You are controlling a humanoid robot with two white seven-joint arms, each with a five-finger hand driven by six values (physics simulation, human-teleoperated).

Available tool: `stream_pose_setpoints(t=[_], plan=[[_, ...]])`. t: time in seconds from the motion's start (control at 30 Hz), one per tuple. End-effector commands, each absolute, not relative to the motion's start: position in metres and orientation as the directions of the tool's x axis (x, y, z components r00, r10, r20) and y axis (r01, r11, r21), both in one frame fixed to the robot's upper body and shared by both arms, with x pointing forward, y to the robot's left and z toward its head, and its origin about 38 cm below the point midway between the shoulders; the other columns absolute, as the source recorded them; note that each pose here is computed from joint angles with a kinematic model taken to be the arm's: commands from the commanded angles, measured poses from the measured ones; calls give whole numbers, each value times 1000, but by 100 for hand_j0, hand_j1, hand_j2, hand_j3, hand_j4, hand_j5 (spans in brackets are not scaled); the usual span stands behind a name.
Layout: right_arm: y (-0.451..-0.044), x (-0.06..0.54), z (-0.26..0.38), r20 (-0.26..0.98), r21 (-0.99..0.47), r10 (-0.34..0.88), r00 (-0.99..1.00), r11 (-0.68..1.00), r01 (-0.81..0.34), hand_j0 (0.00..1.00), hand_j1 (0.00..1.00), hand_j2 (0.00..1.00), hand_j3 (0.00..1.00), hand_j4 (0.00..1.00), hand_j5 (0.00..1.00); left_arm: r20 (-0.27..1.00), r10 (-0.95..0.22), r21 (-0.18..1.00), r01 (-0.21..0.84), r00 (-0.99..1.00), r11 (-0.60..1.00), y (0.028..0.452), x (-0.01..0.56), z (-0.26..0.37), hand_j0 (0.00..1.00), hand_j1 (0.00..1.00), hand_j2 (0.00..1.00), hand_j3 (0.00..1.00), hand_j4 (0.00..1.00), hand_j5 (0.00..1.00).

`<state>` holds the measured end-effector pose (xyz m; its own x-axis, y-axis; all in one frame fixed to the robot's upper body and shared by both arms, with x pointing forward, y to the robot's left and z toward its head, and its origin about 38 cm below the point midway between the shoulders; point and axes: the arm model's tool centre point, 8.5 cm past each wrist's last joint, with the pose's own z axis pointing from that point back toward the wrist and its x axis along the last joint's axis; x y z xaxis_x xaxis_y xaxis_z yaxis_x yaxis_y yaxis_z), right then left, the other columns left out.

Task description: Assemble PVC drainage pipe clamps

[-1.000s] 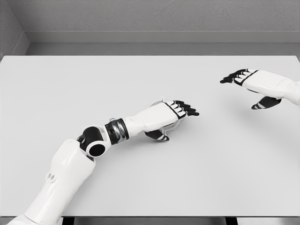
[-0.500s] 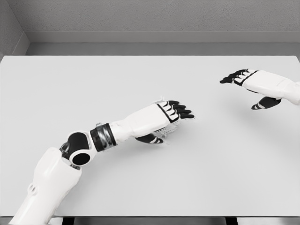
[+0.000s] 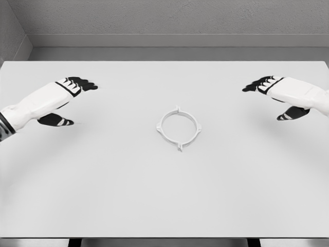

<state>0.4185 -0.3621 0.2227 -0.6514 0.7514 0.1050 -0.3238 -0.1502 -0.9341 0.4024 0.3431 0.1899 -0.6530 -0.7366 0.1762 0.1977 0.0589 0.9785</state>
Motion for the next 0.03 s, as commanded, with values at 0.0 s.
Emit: stream_pose_setpoints(t=[0.0], plan=[[-364,419,224,107,-935,754,-649,-145,-323,100,100,100,100,100,100,174,-754,978,203,-634,55,355,403,192,100,100,100,100,100,100]])
